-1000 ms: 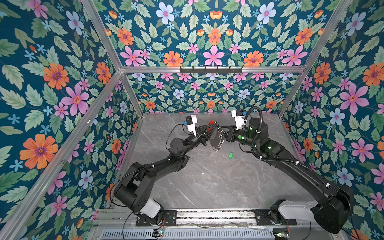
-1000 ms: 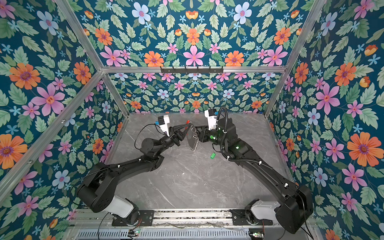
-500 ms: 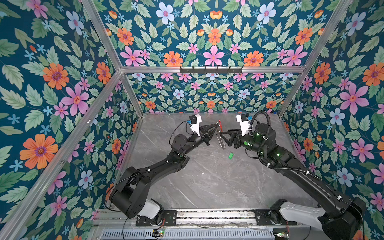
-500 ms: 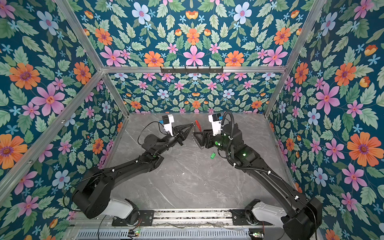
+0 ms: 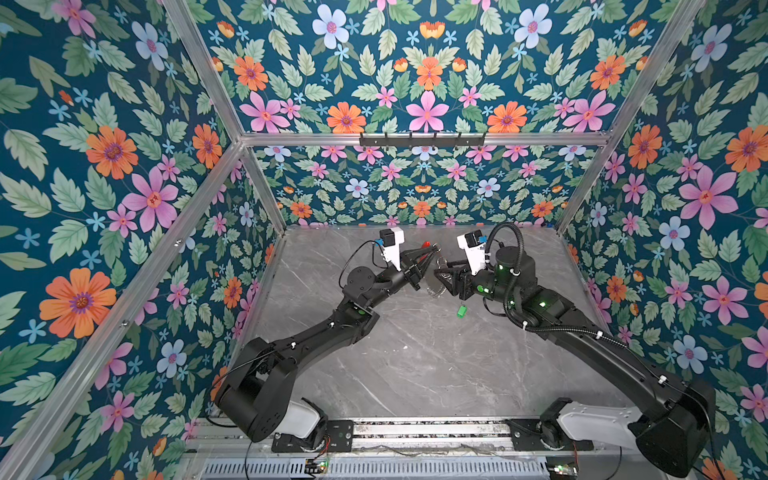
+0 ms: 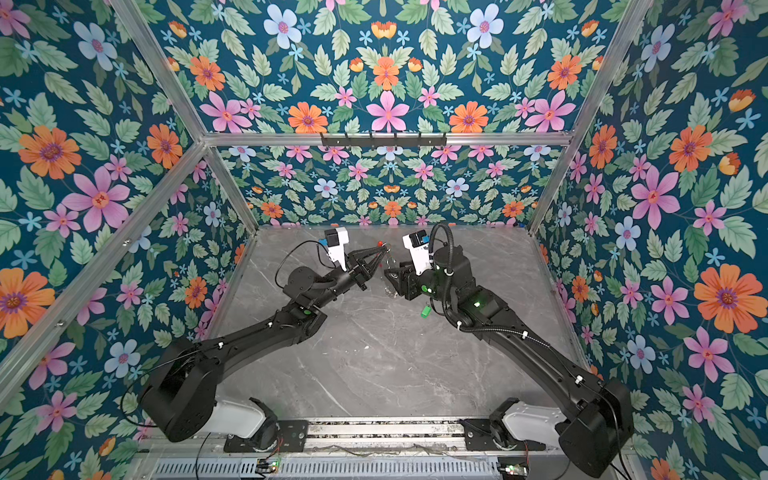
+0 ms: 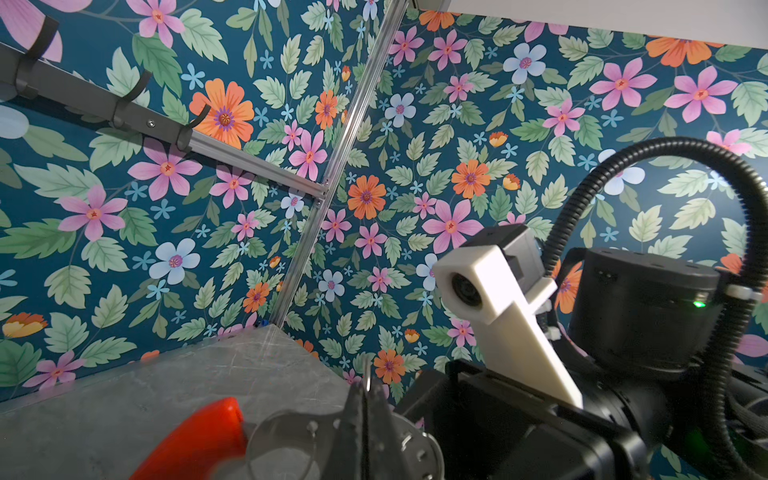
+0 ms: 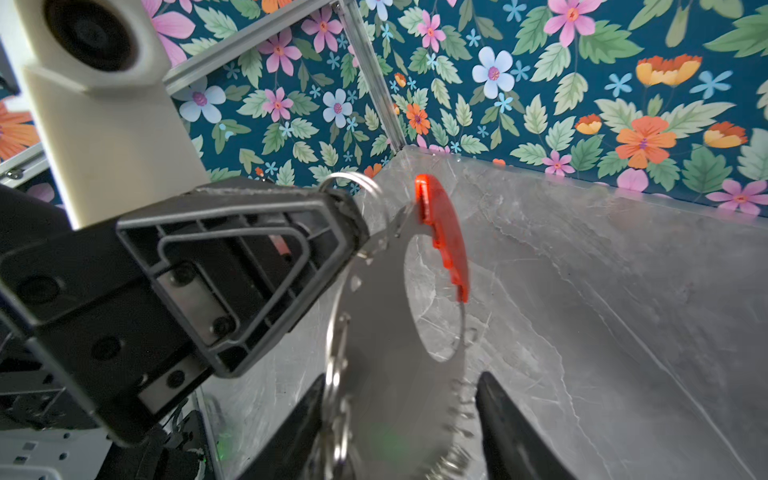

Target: Put the keys on the keyring

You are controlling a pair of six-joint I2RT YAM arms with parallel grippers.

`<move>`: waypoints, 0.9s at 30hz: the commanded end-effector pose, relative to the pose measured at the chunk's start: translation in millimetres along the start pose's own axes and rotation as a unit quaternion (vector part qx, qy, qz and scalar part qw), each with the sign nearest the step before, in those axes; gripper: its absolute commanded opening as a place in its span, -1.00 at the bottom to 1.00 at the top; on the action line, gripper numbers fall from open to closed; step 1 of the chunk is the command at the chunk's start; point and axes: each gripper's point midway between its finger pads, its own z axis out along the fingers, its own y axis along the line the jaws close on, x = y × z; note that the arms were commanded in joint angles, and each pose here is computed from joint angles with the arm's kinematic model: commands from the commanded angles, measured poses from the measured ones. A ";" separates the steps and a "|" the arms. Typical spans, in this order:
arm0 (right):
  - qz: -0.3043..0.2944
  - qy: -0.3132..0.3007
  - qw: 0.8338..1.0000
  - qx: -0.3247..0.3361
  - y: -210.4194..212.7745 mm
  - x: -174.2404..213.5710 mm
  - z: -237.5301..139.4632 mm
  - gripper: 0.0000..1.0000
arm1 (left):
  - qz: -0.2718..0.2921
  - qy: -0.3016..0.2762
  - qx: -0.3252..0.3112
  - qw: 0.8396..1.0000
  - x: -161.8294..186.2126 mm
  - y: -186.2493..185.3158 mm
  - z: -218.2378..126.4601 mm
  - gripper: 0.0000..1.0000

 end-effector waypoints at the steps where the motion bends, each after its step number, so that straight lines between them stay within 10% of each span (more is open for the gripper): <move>1: -0.011 -0.019 0.999 -0.044 20.0 -9.3 2.8 -0.08 | 0.015 -0.055 0.008 0.998 -18.1 -4.8 -4.4 -1.00; 13: -0.001 -0.037 0.999 -0.027 22.8 -31.8 -34.2 -0.09 | -0.006 -0.089 0.066 0.994 -18.4 -17.9 -10.7 -1.00; 18: 0.065 -0.079 0.991 -0.083 14.5 -63.3 -44.5 -0.44 | -0.023 -0.095 0.097 0.990 -20.5 -27.0 -11.8 -1.00; 27: 0.114 -0.089 0.976 -0.160 25.9 -83.6 -32.2 -0.49 | -0.036 -0.098 0.112 0.988 -25.7 -32.8 -10.8 -1.00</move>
